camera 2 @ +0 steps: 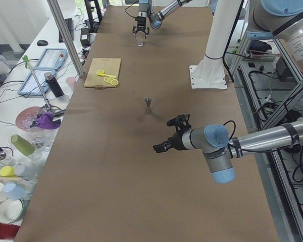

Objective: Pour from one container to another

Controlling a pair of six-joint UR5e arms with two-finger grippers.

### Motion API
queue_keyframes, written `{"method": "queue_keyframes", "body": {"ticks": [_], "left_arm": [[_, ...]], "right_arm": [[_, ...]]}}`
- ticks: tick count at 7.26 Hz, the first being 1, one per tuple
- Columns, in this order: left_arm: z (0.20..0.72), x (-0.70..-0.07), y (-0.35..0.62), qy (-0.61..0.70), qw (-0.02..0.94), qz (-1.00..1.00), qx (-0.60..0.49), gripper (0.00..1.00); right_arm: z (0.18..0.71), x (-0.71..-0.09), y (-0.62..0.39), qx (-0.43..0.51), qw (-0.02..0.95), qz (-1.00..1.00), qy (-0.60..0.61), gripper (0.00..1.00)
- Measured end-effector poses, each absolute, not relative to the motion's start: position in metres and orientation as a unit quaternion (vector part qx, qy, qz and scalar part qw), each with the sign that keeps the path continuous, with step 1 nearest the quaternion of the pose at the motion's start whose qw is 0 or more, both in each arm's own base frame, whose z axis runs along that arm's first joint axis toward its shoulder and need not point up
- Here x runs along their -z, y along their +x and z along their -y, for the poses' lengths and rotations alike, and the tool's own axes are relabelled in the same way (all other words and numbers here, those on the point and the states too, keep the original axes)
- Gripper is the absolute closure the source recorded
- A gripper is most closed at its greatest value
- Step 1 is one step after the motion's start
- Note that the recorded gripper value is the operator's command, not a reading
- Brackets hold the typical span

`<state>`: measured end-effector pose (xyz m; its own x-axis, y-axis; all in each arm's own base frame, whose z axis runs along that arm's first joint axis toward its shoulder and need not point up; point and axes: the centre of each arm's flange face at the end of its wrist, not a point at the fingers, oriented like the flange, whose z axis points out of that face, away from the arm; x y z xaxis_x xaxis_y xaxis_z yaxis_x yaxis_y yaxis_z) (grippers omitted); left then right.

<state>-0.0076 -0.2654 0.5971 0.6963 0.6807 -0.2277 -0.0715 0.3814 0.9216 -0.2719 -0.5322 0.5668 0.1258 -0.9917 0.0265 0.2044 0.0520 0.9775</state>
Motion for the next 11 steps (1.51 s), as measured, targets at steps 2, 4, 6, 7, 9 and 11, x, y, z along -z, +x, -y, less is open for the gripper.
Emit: {"method": "queue_keyframes", "body": {"ticks": [2, 4, 6, 7, 9, 11], "left_arm": [[0.278, -0.582, 0.033, 0.518, 0.768, -0.33, -0.18, 0.01], [0.279, -0.571, 0.076, 0.543, 0.747, -0.343, -0.17, 0.01], [0.268, -0.562, 0.124, 0.569, 0.724, -0.355, -0.161, 0.01], [0.26, -0.559, 0.143, 0.572, 0.718, -0.373, -0.135, 0.01], [0.244, -0.556, 0.175, 0.583, 0.713, -0.383, -0.072, 0.01], [0.22, -0.555, 0.203, 0.606, 0.703, -0.372, -0.01, 0.01]], "right_arm": [[0.527, -0.568, -0.283, 0.508, 0.585, 0.416, 0.475, 0.02], [0.525, -0.569, -0.288, 0.506, 0.587, 0.413, 0.48, 0.02], [0.526, -0.57, -0.29, 0.504, 0.589, 0.41, 0.481, 0.04], [0.526, -0.57, -0.29, 0.503, 0.59, 0.409, 0.481, 0.05], [0.526, -0.571, -0.291, 0.503, 0.591, 0.408, 0.481, 0.05], [0.527, -0.57, -0.295, 0.504, 0.59, 0.409, 0.48, 0.05]]}}
